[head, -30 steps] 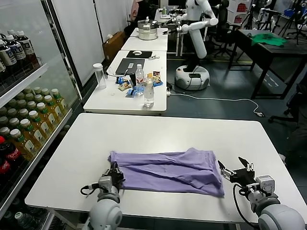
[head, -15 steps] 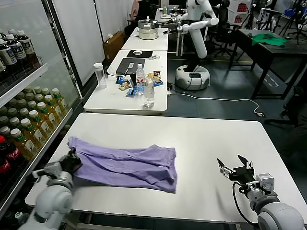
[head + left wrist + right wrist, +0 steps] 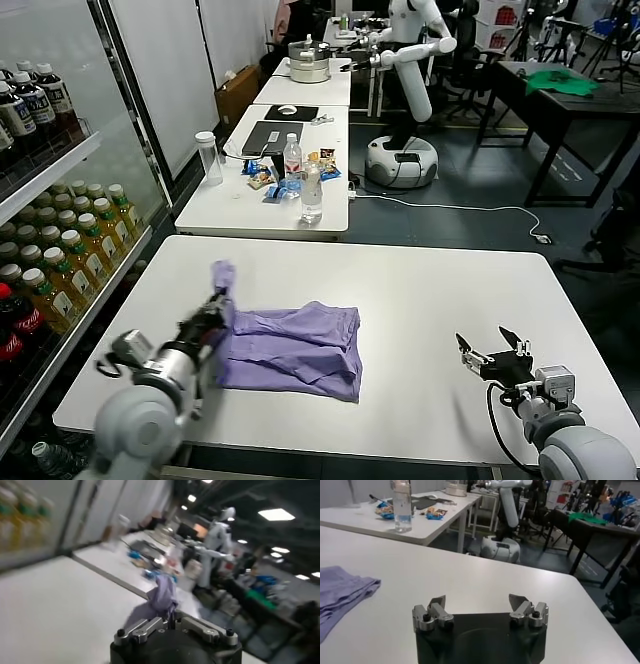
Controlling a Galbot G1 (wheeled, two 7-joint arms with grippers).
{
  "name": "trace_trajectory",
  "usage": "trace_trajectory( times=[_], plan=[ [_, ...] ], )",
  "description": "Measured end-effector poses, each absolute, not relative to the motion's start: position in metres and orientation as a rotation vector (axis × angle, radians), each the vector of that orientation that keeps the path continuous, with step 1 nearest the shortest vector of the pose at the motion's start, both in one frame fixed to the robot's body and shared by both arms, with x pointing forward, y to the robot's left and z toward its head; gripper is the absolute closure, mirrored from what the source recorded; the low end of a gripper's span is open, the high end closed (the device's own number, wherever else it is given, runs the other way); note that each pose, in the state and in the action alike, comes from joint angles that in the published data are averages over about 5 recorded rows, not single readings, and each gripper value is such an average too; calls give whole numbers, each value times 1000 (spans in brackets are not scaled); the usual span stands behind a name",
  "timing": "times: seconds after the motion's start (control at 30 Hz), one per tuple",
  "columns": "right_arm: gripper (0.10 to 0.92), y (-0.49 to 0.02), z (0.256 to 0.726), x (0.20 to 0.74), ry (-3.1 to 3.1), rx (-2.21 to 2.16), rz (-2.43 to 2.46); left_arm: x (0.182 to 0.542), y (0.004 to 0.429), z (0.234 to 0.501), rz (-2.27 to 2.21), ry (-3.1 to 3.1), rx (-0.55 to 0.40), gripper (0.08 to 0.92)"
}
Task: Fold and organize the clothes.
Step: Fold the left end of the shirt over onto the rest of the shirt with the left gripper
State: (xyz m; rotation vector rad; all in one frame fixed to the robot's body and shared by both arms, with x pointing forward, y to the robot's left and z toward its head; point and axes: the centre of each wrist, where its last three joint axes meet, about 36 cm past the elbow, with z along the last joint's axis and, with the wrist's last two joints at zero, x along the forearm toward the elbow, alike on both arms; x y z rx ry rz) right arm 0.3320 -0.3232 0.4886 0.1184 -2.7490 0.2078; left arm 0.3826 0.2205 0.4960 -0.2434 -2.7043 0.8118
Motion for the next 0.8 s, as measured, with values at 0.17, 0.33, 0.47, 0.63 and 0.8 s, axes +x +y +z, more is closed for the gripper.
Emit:
trace_trajectory(
  times=[0.17, 0.33, 0.47, 0.63, 0.8],
  plan=[
    [200, -324, 487, 334, -2746, 117, 207, 387, 178, 488, 920, -2612, -344, 889],
    [200, -326, 485, 338, -2744, 118, 206, 394, 142, 479, 944, -2542, -416, 889],
    [200, -327, 485, 340, -2744, 115, 205, 398, 116, 472, 915, -2507, -468, 885],
    [200, -329, 484, 343, -2744, 110, 205, 397, 91, 469, 873, -2494, -540, 789],
    [200, -329, 483, 345, -2744, 109, 201, 393, 80, 467, 823, -2506, -597, 660]
  ],
)
